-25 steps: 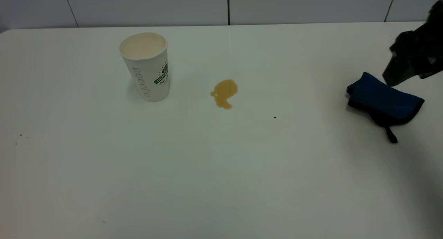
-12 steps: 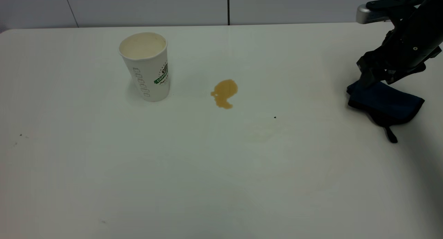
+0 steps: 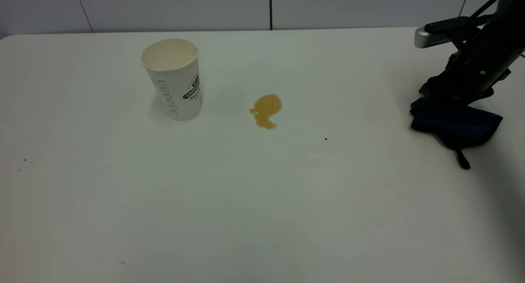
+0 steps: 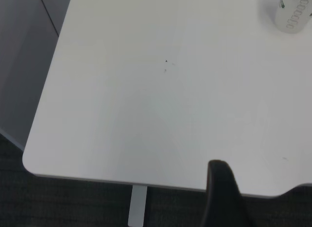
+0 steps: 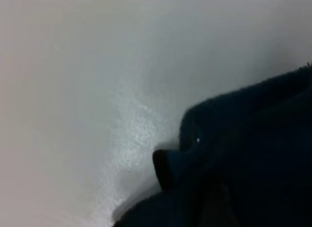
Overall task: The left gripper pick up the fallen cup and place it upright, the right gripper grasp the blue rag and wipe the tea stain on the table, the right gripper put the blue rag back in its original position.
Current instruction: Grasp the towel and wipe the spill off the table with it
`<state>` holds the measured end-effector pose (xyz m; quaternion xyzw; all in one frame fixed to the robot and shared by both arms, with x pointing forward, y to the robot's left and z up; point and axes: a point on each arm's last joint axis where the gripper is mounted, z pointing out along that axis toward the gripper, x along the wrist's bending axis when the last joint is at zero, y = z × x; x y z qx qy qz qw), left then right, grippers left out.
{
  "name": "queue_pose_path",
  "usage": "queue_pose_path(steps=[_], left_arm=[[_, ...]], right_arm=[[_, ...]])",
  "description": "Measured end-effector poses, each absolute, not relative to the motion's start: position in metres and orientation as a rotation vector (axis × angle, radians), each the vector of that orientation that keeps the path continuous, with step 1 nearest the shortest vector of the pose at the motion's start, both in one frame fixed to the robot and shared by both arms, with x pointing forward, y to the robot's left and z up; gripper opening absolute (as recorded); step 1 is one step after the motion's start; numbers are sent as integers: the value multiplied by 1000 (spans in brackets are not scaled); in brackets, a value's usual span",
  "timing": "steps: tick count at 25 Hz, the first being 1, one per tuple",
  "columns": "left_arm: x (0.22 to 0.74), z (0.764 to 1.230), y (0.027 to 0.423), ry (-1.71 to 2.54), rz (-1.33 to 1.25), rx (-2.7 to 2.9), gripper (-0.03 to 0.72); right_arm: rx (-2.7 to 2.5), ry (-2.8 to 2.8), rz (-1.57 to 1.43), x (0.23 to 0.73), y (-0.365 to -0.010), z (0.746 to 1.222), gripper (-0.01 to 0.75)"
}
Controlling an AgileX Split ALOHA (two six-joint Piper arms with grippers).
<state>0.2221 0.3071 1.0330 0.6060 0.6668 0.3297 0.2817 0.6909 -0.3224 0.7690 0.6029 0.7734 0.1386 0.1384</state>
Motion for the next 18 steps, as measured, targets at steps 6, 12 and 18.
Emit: queue_pose_path(steps=[6, 12, 18], left_arm=[[222, 1033, 307, 1786, 883, 1624, 472], [222, 1033, 307, 1786, 883, 1624, 472], [222, 1033, 307, 1786, 883, 1624, 472]], right_arm=[[1712, 2272, 393, 691, -313, 767, 54], [1594, 2365, 415, 695, -270, 770, 40], [1507, 2441, 517, 704, -202, 776, 40]])
